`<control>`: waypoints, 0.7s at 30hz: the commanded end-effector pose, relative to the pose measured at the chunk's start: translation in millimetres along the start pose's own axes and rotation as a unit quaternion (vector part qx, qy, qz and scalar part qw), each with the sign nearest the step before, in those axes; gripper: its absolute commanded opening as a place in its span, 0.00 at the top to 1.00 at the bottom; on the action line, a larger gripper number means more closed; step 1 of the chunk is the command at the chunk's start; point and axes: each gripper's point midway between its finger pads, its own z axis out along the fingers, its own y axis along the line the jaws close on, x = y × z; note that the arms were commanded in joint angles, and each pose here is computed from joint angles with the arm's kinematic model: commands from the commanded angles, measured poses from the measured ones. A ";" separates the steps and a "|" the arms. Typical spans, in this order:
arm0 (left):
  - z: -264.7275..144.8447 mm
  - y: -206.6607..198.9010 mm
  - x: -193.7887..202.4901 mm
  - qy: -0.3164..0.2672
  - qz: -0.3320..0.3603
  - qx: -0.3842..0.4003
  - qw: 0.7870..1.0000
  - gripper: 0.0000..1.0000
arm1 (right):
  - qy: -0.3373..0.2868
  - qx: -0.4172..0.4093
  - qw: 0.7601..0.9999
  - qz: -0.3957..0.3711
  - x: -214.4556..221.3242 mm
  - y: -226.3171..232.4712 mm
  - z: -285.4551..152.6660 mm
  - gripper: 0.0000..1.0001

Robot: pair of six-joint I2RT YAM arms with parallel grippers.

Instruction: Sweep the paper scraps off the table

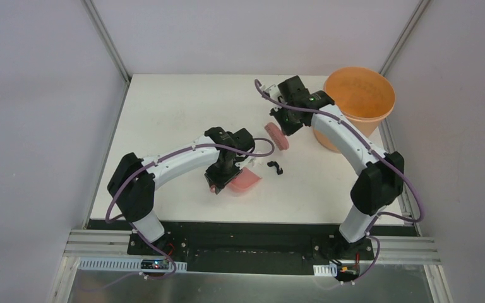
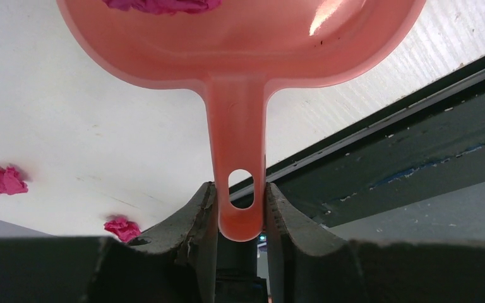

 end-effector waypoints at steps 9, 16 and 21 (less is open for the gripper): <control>24.8 -10.3 -31.3 -0.021 0.010 0.007 1.000 1.00 | -0.028 -0.234 0.972 -0.008 -22.7 101.2 -26.8 1.00; 30.0 -10.5 -40.2 -0.054 0.021 -0.008 0.998 1.00 | -0.068 -0.223 0.972 -0.006 -10.9 95.5 -67.2 1.00; 24.9 -15.1 -42.5 -0.098 0.034 -0.012 0.995 1.00 | -0.100 -0.200 0.975 0.018 -6.8 69.9 -88.4 1.00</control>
